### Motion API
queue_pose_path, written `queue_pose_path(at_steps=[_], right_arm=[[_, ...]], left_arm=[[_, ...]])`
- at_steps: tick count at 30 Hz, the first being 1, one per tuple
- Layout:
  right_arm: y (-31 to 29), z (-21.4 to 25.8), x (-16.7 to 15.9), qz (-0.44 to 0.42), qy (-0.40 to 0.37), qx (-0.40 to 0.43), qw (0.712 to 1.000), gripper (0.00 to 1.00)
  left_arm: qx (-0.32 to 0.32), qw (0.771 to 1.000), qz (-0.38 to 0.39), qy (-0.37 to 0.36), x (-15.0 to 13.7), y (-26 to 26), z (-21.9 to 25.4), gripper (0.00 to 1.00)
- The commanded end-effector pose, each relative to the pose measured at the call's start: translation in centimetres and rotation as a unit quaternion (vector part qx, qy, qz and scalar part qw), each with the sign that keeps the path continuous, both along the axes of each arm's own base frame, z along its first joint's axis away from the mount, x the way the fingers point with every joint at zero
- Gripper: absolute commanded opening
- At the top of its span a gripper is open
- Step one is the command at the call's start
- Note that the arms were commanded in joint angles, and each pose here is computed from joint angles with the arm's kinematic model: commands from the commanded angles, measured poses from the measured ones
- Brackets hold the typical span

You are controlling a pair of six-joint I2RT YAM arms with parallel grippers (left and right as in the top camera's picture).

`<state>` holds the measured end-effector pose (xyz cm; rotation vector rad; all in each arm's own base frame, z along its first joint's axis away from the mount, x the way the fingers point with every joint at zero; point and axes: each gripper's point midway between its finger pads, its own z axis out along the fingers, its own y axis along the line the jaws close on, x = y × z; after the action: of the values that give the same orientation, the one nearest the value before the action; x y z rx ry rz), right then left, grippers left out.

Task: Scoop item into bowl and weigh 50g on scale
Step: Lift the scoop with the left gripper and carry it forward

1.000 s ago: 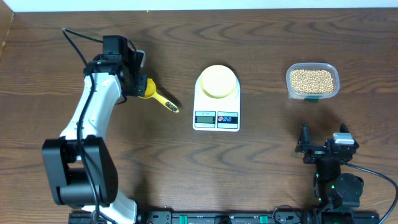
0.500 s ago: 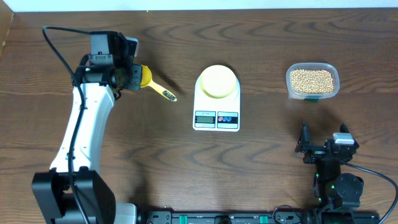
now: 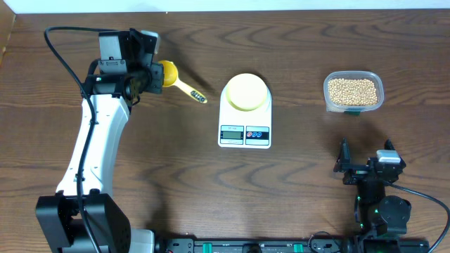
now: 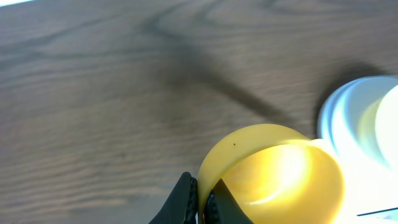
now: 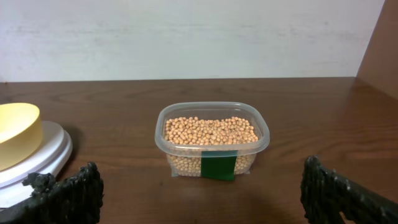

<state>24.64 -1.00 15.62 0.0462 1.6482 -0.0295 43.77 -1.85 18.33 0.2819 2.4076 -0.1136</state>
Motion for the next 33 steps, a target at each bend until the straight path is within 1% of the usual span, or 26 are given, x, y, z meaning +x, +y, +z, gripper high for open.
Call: queue_pose_path(at_steps=[1,6,10,19,26,33], right_arm=[[0.2,0.1,0.0,0.004,-0.002,-0.004,1.0,0.99],[0.2,0.1,0.0,0.004,-0.002,-0.004,1.0,0.99],[0.2,0.1,0.0,0.004,-0.002,-0.004,1.0,0.99],[0.2,0.1,0.0,0.004,-0.003,-0.004,1.0,0.99],[0.2,0.1,0.0,0.004,-0.003,-0.004,1.0,0.99],[0.2,0.1,0.0,0.004,-0.003,-0.004,1.0,0.99]], left_arm=[[-0.05,0.998,-0.018,-0.02,0.3,-1.6,1.3,0.08],[-0.102,0.993,-0.047,-0.048,1.0,-3.5,2.9,0.08],[-0.14,0.988,-0.041,-0.055,1.4,-4.2,3.7,0.08],[-0.164,0.985,-0.021,-0.047,1.4,-4.6,3.8,0.08],[-0.168,0.984,-0.035,-0.046,1.2,-6.2,3.9,0.08],[-0.208,0.977,-0.015,-0.042,1.5,-8.0,4.6,0.08]])
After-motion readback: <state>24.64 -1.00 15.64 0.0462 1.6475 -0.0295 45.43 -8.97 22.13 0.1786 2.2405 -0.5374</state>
